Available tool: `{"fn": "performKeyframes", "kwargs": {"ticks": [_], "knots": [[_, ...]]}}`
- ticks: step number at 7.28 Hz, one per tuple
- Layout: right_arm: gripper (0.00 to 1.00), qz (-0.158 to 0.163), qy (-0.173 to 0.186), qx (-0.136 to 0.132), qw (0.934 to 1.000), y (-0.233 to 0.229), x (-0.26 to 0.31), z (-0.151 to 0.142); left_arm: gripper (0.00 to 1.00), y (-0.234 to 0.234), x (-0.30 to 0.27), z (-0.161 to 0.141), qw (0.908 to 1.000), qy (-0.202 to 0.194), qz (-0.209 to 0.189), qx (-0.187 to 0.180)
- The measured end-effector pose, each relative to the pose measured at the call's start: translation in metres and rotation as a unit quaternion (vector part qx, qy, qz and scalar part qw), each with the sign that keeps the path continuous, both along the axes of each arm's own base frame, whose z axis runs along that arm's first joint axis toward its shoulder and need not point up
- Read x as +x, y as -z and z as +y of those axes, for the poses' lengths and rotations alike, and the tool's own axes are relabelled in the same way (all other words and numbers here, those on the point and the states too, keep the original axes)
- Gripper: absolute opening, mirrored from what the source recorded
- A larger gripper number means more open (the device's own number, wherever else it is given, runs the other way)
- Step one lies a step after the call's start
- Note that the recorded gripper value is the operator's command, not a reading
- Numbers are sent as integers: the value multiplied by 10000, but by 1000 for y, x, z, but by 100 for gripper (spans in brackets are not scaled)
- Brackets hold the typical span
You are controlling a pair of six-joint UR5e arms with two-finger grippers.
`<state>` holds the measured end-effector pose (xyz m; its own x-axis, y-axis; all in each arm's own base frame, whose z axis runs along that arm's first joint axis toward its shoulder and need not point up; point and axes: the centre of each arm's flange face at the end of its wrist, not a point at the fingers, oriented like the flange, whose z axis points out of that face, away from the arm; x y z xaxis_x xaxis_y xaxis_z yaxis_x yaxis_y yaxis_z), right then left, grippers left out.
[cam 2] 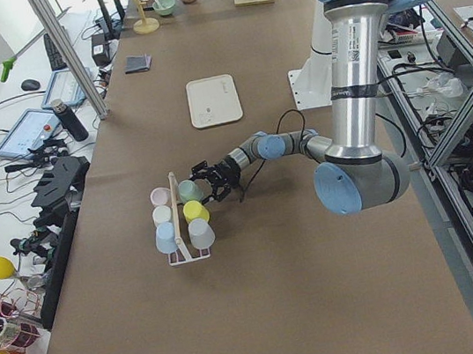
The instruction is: Pick up and place green cup on tray
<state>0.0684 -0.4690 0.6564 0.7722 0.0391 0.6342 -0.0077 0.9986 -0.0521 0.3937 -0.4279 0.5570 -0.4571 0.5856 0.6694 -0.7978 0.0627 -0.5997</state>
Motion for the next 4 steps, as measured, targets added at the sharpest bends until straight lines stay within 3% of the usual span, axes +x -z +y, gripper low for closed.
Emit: {"fn": "performKeyframes", "kwargs": {"ticks": [4], "knots": [[100,200,21,228,9995,14,2,-19,98,-5,-6,-6,10000,74,-26,-6]]}}
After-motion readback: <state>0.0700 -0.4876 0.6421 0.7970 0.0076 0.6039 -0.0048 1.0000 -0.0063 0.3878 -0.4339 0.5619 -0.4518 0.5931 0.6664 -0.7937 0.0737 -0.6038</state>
